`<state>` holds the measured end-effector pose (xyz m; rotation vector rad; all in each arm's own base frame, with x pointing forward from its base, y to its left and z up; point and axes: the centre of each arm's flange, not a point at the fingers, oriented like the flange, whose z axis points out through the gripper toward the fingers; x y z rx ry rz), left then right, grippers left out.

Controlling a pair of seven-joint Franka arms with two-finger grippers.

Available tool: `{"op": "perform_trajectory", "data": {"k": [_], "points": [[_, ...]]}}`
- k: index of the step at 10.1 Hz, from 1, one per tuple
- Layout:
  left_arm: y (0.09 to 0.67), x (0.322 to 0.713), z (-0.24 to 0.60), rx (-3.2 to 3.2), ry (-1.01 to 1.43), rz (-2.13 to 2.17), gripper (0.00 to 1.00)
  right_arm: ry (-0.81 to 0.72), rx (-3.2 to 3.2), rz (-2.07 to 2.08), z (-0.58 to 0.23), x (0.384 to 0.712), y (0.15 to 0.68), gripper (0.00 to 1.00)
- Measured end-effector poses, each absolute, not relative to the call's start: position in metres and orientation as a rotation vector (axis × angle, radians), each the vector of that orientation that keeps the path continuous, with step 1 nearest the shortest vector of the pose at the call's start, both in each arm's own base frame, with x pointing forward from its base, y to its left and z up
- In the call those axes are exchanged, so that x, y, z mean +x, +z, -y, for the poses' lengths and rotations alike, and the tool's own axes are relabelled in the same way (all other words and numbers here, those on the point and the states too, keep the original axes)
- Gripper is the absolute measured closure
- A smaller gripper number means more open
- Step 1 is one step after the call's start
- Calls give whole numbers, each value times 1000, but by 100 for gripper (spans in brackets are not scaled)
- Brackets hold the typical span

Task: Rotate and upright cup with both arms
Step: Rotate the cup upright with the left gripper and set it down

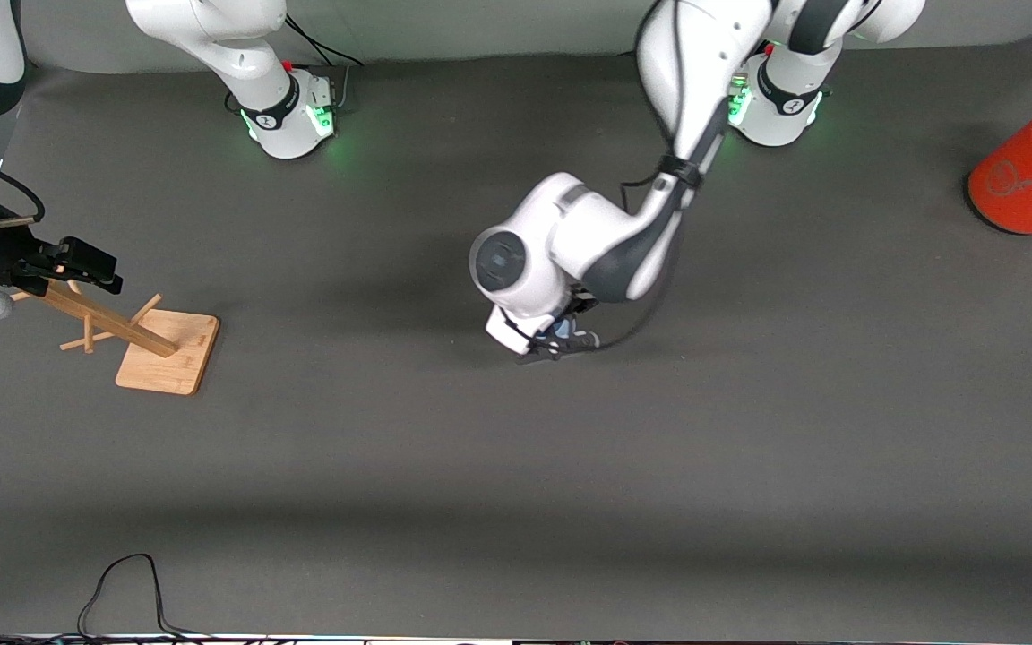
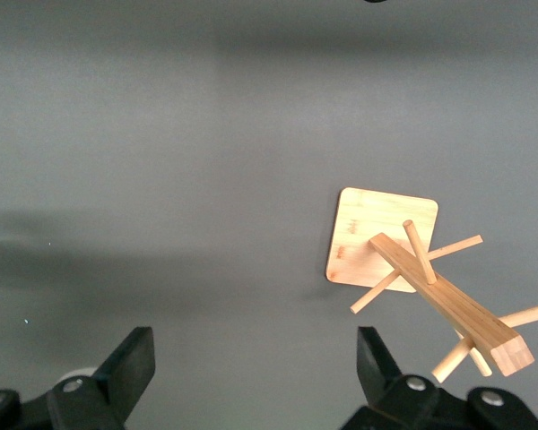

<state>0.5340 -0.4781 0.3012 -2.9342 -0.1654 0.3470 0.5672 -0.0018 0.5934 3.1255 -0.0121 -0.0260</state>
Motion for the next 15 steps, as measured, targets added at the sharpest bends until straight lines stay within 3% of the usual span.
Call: {"op": "perform_trajectory", "data": {"k": [2,5,8,11,15], "points": [[291,530,485,-3028,340,165,95,-25,3126,11,2,567,593,0],[265,486,496,-3166,172,276,95,-26,3126,10,1,568,593,0],[285,478,474,-3149,173,425,95,-26,3126,10,1,568,592,0],[269,466,471,-3100,194,574,93,-29,3125,10,1,569,591,0],[263,464,469,-3080,202,614,38,-32,3125,9,1,569,590,0]]}}
